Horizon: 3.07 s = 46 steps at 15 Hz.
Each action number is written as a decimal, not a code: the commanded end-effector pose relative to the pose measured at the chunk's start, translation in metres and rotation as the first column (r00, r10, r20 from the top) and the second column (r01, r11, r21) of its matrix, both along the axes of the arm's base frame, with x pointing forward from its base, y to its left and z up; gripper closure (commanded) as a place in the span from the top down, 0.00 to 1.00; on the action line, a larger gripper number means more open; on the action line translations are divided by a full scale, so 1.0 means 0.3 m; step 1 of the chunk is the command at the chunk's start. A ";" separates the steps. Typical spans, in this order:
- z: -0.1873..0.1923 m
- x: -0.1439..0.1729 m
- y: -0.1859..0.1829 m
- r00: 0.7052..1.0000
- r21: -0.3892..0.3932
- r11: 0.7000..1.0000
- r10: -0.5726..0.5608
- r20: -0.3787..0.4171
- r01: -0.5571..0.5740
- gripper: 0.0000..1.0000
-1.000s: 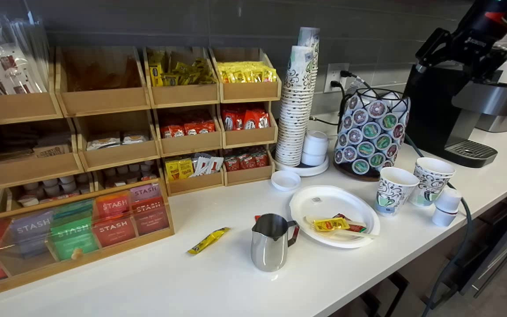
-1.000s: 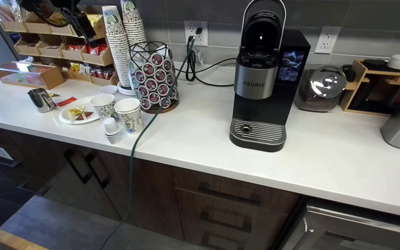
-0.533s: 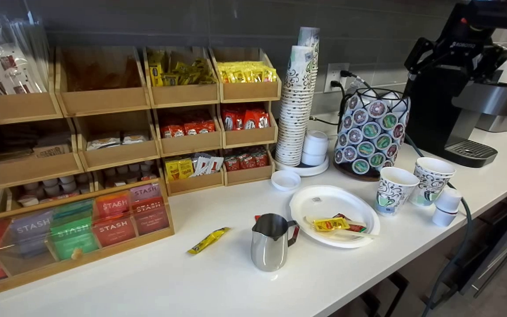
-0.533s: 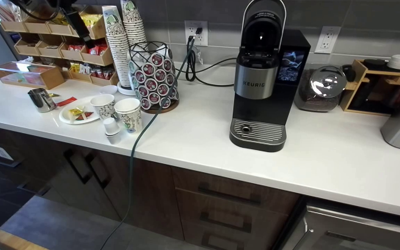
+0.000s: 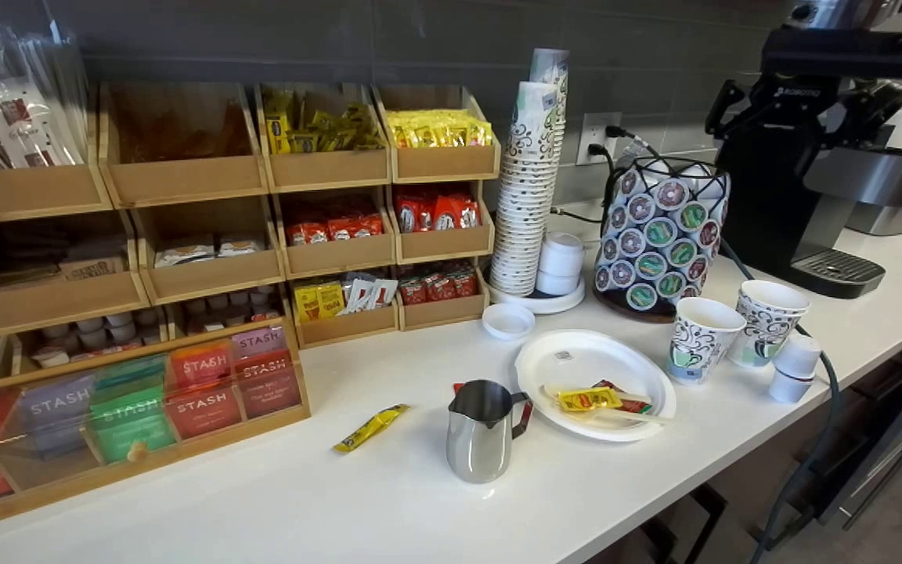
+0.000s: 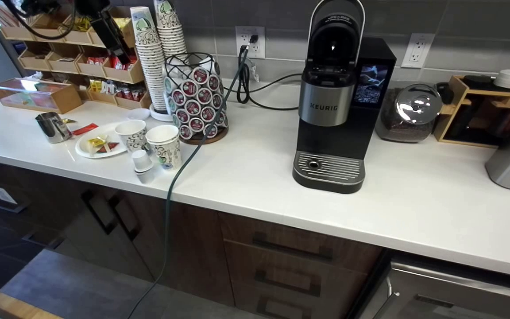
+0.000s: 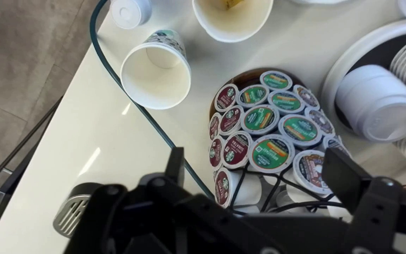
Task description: Put one cream on the table
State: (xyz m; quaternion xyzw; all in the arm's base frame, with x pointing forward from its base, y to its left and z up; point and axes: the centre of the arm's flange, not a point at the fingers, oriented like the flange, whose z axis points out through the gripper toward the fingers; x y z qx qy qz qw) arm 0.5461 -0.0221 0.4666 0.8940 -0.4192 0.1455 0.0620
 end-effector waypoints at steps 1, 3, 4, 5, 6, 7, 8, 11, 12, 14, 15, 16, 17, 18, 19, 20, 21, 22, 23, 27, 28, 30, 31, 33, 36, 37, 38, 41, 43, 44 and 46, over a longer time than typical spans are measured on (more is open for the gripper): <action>-0.076 0.160 0.071 0.992 -0.051 0.990 -0.129 0.000 0.129 1.00; -0.094 0.209 0.115 0.992 -0.045 0.991 -0.120 0.037 0.122 1.00; -0.104 0.237 0.139 0.993 -0.049 0.992 -0.112 0.048 0.114 1.00; -0.112 0.257 0.160 0.993 -0.068 0.992 -0.099 0.059 0.103 1.00; -0.119 0.268 0.175 0.994 -0.084 0.992 -0.089 0.063 0.094 1.00; -0.122 0.272 0.189 0.994 -0.111 0.989 -0.087 0.062 0.094 1.00; -0.133 0.276 0.197 0.994 -0.142 0.985 -0.084 0.066 0.093 1.00; -0.173 0.275 0.206 0.995 -0.204 0.975 -0.074 0.067 0.086 1.00; -0.189 0.275 0.202 0.995 -0.219 0.972 -0.072 0.076 0.087 1.00; -0.194 0.270 0.199 0.995 -0.217 0.973 -0.067 0.070 0.080 1.00; -0.181 0.263 0.192 0.996 -0.200 0.977 -0.059 0.071 0.073 1.00; -0.187 0.263 0.192 0.996 -0.200 0.977 -0.060 0.068 0.072 1.00; -0.189 0.264 0.191 0.996 -0.201 0.977 -0.060 0.067 0.072 1.00; -0.195 0.274 0.189 0.995 -0.209 0.975 -0.065 0.076 0.079 1.00; -0.208 0.286 0.186 0.994 -0.223 0.971 -0.073 0.086 0.091 1.00; -0.216 0.291 0.181 0.994 -0.217 0.972 -0.070 0.087 0.088 1.00; -0.227 0.296 0.174 0.993 -0.212 0.973 -0.073 0.091 0.091 1.00; -0.236 0.301 0.168 0.992 -0.206 0.974 -0.077 0.098 0.096 1.00; -0.241 0.306 0.162 0.992 -0.198 0.975 -0.078 0.101 0.097 1.00; -0.253 0.326 0.133 0.989 -0.199 0.973 -0.091 0.112 0.113 0.94; -0.250 0.327 0.124 0.990 -0.198 0.974 -0.085 0.113 0.107 0.92; -0.249 0.334 0.112 0.989 -0.195 0.975 -0.082 0.123 0.106 0.89; -0.248 0.336 0.108 0.989 -0.182 0.978 -0.075 0.129 0.098 0.90; -0.248 0.346 0.105 0.988 -0.174 0.981 -0.065 0.138 0.089 0.92; -0.254 0.355 0.103 0.988 -0.165 0.984 -0.047 0.148 0.072 0.90; -0.257 0.357 0.102 0.988 -0.164 0.984 -0.045 0.149 0.069 0.88; -0.260 0.358 0.098 0.988 -0.164 0.984 -0.044 0.148 0.068 0.87; -0.267 0.350 0.085 0.989 -0.168 0.983 -0.052 0.141 0.075 0.86; -0.269 0.348 0.079 0.989 -0.168 0.983 -0.054 0.140 0.077 0.83; -0.270 0.348 0.078 0.989 -0.167 0.983 -0.054 0.140 0.078 0.69; -0.269 0.348 0.084 0.989 -0.166 0.983 -0.051 0.142 0.074 0.52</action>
